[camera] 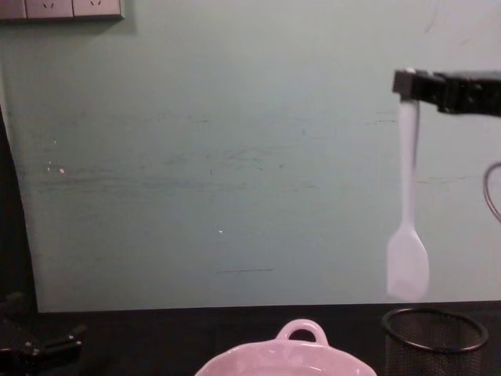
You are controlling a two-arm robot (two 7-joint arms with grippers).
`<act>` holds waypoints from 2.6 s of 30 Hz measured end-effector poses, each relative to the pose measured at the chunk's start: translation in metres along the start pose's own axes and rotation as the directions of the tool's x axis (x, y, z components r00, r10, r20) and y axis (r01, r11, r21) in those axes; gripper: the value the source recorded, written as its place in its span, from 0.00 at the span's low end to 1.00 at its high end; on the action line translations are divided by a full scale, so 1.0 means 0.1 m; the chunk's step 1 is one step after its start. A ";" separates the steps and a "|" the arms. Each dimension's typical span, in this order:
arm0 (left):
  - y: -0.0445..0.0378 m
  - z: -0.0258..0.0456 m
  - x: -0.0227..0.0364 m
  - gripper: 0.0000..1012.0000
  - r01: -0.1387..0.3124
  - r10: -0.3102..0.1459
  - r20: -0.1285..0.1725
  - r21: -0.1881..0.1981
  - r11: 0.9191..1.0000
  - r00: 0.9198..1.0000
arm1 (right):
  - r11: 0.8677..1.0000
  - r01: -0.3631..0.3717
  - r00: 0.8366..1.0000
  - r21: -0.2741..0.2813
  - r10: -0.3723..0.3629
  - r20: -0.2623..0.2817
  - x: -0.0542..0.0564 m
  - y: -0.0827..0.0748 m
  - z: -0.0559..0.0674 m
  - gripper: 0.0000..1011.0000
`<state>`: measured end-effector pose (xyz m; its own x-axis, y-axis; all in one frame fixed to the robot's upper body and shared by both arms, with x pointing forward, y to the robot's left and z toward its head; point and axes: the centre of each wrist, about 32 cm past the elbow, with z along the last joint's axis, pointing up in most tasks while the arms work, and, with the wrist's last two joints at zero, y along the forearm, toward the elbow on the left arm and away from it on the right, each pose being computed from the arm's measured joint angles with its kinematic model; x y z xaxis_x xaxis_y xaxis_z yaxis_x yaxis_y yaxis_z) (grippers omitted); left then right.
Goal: Use the one hand to pick up the spoon and stir the clear water in the bowl.
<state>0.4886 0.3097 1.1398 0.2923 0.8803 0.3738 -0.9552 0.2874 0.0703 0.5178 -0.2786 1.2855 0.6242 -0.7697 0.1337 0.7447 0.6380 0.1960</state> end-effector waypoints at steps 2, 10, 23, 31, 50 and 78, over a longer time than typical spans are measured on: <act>0.000 0.000 0.000 1.00 0.000 0.000 0.000 0.000 1.000 1.000 | 1.000 0.007 1.000 -0.008 -0.008 -0.008 0.01 -0.03 -0.04 0.09; 0.000 0.000 0.000 1.00 0.000 0.000 0.000 0.000 1.000 1.000 | 0.998 0.042 0.997 -0.045 -0.045 -0.064 0.01 -0.12 -0.24 0.09; 0.000 0.000 0.000 1.00 0.000 0.000 0.000 0.000 1.000 1.000 | 0.993 0.094 0.963 -0.065 -0.108 -0.248 0.05 -0.24 -0.62 0.09; 0.000 0.000 0.000 1.00 0.000 0.000 0.000 0.000 1.000 1.000 | 0.989 0.125 0.921 -0.075 -0.143 -0.363 0.10 -0.29 -0.82 0.09; 0.000 0.000 0.000 1.00 0.000 0.000 0.000 0.000 1.000 1.000 | 0.983 0.160 0.874 -0.089 -0.183 -0.451 0.10 -0.35 -0.95 0.09; 0.000 0.000 0.000 1.00 0.000 0.000 0.000 0.000 1.000 1.000 | 0.978 0.181 0.860 -0.104 -0.208 -0.465 0.06 -0.39 -1.00 0.12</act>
<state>0.4886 0.3096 1.1398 0.2923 0.8803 0.3738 -0.9552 0.2874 0.0703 0.5165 -0.3061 1.1815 0.4916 -0.7845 -0.3780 0.8657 0.4872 0.1146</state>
